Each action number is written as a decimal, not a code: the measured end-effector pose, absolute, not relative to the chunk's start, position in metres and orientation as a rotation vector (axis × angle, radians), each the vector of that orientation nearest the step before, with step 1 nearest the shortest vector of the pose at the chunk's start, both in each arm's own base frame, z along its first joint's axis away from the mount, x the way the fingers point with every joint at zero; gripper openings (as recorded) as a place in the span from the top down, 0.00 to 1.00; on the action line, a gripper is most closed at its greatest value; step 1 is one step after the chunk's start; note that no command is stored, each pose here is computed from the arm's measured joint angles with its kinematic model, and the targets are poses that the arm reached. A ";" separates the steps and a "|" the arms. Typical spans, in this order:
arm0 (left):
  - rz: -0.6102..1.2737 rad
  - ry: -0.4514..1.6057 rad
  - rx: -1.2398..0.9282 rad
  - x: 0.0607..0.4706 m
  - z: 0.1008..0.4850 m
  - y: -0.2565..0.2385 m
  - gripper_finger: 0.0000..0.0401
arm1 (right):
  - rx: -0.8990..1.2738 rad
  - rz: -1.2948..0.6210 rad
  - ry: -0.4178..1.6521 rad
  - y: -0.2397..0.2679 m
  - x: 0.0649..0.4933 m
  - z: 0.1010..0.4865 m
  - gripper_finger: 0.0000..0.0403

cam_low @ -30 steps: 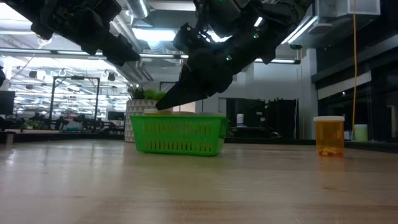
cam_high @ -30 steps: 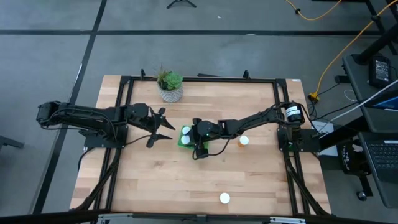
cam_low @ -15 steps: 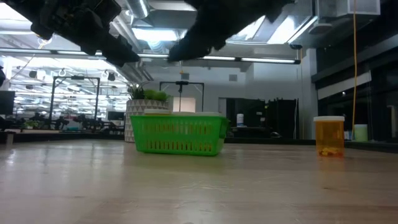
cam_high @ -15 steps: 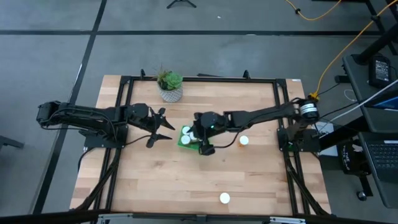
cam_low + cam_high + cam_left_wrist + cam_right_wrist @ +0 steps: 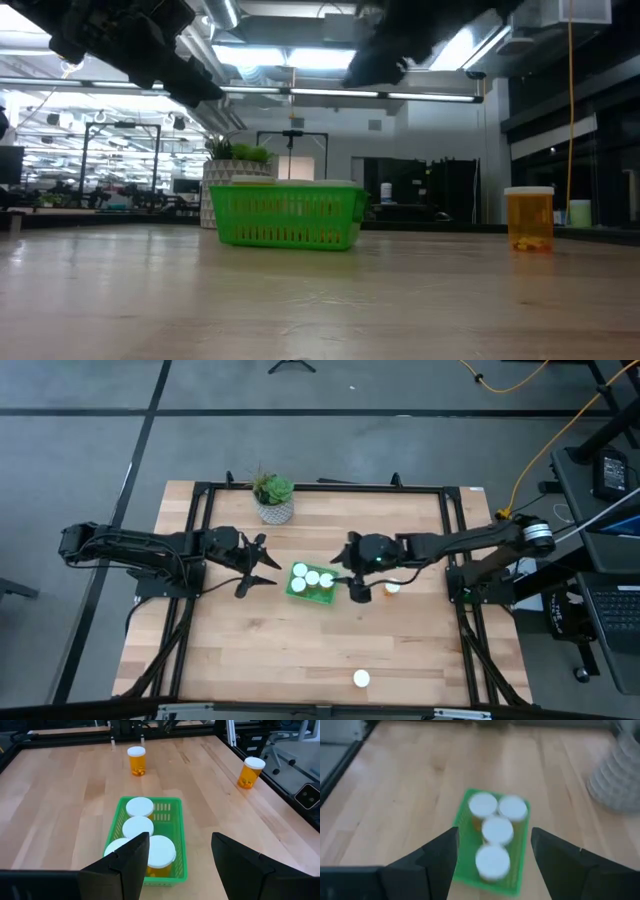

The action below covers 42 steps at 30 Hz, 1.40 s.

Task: Pick and place pill bottles into a basket
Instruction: Put the orange medicine bottle into the green bin

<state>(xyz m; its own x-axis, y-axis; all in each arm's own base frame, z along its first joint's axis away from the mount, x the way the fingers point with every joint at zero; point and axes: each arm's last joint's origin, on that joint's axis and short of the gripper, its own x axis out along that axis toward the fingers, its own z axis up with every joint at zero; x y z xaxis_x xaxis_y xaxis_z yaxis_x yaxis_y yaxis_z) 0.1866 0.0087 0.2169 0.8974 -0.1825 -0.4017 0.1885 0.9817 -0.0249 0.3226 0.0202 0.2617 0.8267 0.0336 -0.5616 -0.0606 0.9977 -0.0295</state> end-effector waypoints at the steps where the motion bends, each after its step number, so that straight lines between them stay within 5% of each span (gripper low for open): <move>1: -0.192 0.415 0.014 0.187 0.217 0.009 0.48 | -0.029 0.031 0.601 0.020 0.316 0.259 0.38; 22: -0.192 0.395 0.019 0.187 0.219 0.009 0.48 | 0.238 -0.316 0.997 0.050 0.213 0.248 0.38; 29: -0.190 0.396 0.019 0.187 0.219 0.009 0.48 | 0.257 -0.380 0.989 0.062 0.181 0.252 0.38; 42: -0.186 0.380 0.017 0.188 0.220 0.009 0.48 | 0.284 -0.408 0.998 0.077 0.157 0.201 0.38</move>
